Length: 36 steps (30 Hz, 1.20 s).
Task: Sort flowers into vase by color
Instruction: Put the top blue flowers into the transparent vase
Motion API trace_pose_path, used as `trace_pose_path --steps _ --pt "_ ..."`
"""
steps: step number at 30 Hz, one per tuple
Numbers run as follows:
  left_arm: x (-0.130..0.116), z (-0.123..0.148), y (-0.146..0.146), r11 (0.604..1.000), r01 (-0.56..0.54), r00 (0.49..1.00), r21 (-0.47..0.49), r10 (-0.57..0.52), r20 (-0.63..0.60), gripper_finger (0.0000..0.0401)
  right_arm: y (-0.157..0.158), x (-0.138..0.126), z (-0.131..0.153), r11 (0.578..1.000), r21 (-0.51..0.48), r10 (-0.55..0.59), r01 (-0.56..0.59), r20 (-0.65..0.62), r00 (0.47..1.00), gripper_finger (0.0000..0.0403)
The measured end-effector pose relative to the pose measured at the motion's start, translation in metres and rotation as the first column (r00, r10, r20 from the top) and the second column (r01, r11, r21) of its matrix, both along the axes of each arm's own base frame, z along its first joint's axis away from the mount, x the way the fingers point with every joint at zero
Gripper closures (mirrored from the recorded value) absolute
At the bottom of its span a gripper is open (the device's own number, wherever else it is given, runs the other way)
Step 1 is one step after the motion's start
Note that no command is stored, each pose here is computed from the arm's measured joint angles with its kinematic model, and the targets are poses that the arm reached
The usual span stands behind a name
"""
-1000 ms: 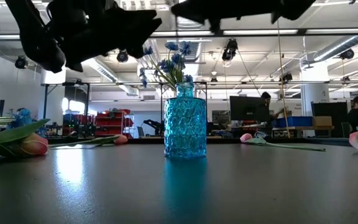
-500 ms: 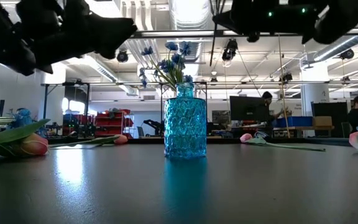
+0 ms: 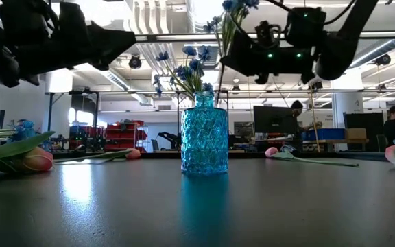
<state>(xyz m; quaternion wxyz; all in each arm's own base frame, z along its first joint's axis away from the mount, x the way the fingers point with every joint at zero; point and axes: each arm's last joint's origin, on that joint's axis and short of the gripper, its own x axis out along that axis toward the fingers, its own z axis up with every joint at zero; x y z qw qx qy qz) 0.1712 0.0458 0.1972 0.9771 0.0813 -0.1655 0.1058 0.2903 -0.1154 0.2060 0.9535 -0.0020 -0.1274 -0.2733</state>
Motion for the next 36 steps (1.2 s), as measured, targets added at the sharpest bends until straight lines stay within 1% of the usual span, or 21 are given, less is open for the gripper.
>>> trace_pose_path --steps 6,11,18,28,36 --pt "0.0 -0.002 0.003 0.998 -0.054 0.998 -0.021 0.053 -0.013 0.0286 -0.006 0.016 -0.009 0.999 0.034 0.01 -0.01 0.006 1.0 0.039" --pt "0.0 -0.001 0.004 0.998 -0.064 0.998 -0.016 0.064 -0.009 0.0286 -0.009 0.022 -0.011 0.999 0.044 0.008 -0.008 0.008 1.0 0.039" --pt "0.0 -0.002 0.005 0.997 -0.074 0.997 -0.015 0.074 -0.022 0.0286 -0.01 0.025 -0.021 0.997 0.082 0.008 -0.007 -0.005 1.0 0.039" --pt "0.0 -0.002 0.005 0.997 -0.077 0.997 -0.017 0.076 -0.026 0.0286 -0.008 0.027 -0.022 0.995 0.094 0.017 -0.016 -0.006 1.0 0.039" --pt "0.001 -0.003 0.005 0.997 -0.076 0.997 -0.02 0.076 -0.03 0.0286 -0.007 0.028 -0.028 0.994 0.11 0.02 -0.012 -0.067 0.998 0.039"
